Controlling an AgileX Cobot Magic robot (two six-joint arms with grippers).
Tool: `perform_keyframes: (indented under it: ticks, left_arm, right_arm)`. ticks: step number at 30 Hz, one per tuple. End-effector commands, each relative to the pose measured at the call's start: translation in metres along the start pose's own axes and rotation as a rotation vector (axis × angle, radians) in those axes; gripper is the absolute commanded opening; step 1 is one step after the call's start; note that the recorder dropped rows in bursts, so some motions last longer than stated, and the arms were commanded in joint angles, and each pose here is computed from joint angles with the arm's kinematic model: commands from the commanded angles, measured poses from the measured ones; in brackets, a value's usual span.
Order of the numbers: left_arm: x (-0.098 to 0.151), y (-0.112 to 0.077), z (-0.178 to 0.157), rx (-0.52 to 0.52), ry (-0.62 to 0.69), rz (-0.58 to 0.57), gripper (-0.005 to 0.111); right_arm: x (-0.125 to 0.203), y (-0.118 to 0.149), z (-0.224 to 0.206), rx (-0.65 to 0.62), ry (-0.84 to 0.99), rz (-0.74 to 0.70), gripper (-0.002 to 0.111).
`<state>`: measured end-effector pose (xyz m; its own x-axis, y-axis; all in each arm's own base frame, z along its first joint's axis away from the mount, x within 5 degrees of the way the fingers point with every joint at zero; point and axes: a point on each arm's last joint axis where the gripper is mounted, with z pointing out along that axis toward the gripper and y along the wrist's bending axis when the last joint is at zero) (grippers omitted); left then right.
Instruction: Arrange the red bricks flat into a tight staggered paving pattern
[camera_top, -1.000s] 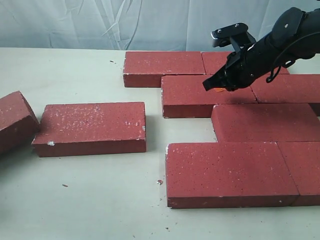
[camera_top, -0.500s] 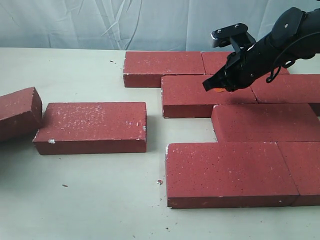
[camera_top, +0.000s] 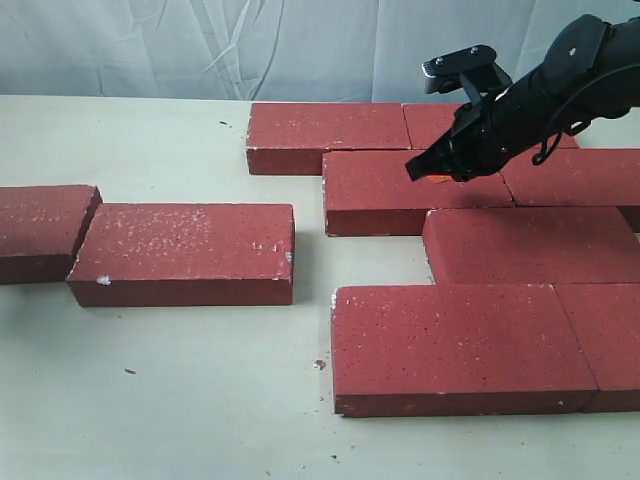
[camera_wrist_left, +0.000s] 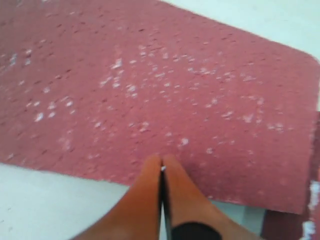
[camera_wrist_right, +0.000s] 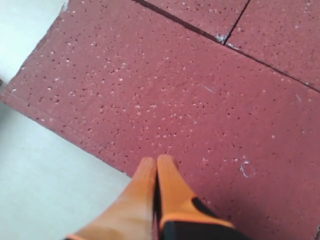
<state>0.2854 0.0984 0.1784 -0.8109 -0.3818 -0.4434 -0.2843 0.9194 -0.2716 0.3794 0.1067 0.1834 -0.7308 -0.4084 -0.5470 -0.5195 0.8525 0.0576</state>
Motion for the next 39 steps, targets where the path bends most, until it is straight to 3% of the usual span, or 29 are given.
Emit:
perform_keyframes:
  ticks: [1,4,9,16,20,23,28,39]
  left_arm:
    - [-0.007,-0.042,-0.006,0.173,0.008,0.203,0.0]
    - [0.001,-0.073,0.001,0.159,0.07,0.362,0.0]
    - [0.014,-0.098,0.018,-0.005,0.108,0.427,0.0]
    - [0.021,-0.132,0.021,0.022,0.035,0.556,0.0]
    - [0.021,-0.131,0.021,-0.02,0.033,0.697,0.0]
    - [0.015,-0.131,0.021,-0.036,-0.03,0.733,0.0]
    - [0.012,-0.134,0.023,-0.027,-0.038,0.719,0.0]
    - [0.018,-0.135,0.068,-0.027,0.012,0.728,0.0]
  right_arm:
    - [0.0,0.004,0.001,-0.015,0.001,0.005,-0.001]
    - [-0.001,0.014,0.002,-0.033,0.005,-0.013,-0.001]
    - [-0.005,0.038,0.004,-0.066,0.005,-0.093,-0.001]
    - [-0.011,0.07,0.011,-0.086,-0.023,-0.22,-0.001]
    - [-0.009,0.078,0.012,-0.085,-0.006,-0.32,-0.001]
    - [-0.009,0.076,0.015,-0.071,-0.006,-0.328,-0.001]
    - [-0.008,0.073,0.029,-0.051,-0.026,-0.296,-0.001]
    - [-0.005,0.082,0.055,-0.059,-0.015,-0.289,-0.001]
